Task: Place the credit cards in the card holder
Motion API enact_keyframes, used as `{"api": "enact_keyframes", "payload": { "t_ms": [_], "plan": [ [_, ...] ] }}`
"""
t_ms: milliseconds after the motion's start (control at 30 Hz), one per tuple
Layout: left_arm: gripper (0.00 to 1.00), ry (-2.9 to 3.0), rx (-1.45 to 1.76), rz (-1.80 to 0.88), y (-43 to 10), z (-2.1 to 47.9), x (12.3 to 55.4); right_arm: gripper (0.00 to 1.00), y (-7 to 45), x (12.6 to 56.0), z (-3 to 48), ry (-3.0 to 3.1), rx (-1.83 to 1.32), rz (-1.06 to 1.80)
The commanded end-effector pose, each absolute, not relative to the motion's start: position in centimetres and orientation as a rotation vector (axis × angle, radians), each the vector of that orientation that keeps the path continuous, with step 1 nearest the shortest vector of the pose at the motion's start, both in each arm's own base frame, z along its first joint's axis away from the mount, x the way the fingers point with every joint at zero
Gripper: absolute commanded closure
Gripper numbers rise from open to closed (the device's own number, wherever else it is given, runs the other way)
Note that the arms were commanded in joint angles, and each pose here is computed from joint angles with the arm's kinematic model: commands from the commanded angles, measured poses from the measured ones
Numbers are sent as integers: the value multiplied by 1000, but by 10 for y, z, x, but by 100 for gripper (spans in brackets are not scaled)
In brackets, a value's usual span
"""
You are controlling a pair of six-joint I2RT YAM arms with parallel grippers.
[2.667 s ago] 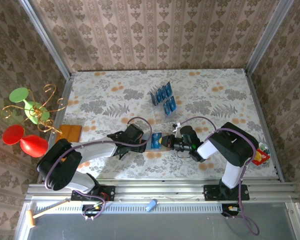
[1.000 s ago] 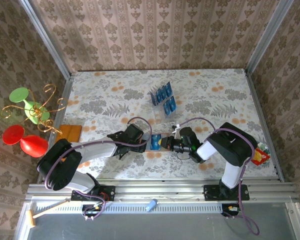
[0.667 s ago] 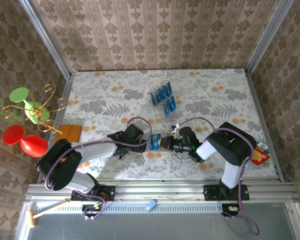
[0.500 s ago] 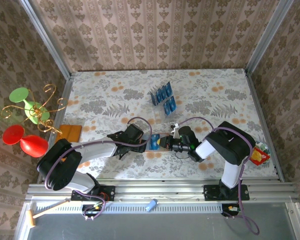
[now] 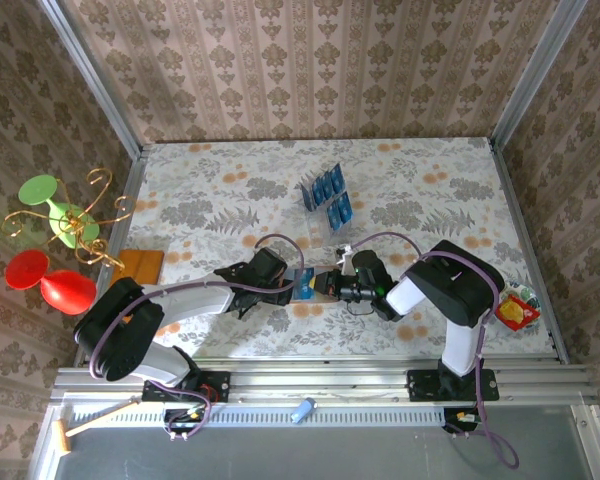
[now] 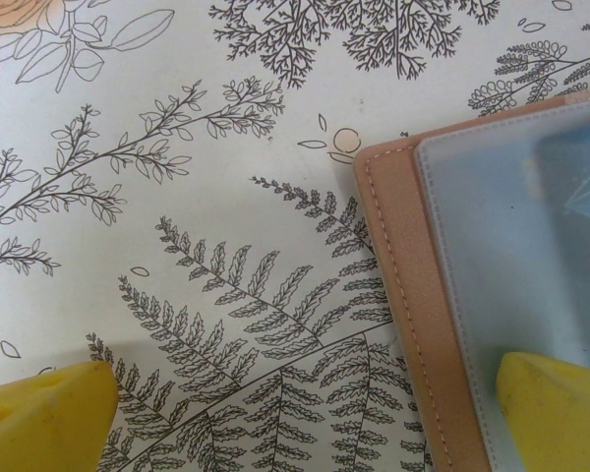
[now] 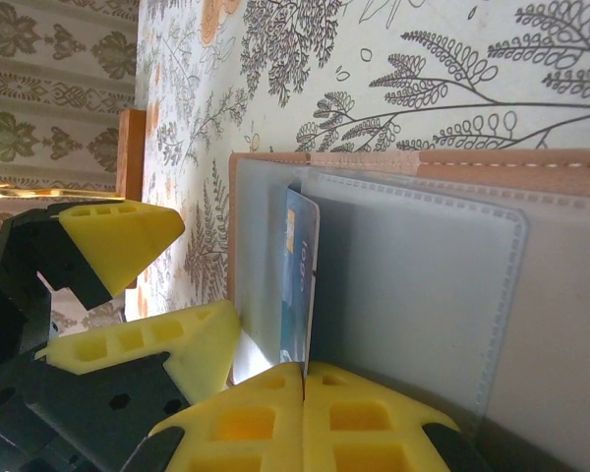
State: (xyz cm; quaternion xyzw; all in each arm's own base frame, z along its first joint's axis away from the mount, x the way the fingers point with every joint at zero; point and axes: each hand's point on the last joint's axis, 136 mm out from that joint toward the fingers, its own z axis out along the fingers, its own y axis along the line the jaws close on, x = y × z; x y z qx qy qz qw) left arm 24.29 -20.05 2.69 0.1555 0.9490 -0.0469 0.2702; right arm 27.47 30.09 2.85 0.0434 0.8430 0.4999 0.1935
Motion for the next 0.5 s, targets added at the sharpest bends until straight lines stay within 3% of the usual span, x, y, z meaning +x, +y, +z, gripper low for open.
{"api": "enact_keyframes", "payload": {
  "t_ms": [0, 333, 467],
  "plan": [
    [0, 2577, 407, -88, -193, 21, 237, 85, 291, 255, -8, 2543, 159, 1294],
    [0, 2585, 346, -142, -192, 22, 239, 45, 288, 264, 15, 2577, 98, 1173],
    [0, 2569, 324, -171, -191, 27, 241, 40, 290, 270, 28, 2573, 69, 1146]
  ]
}}
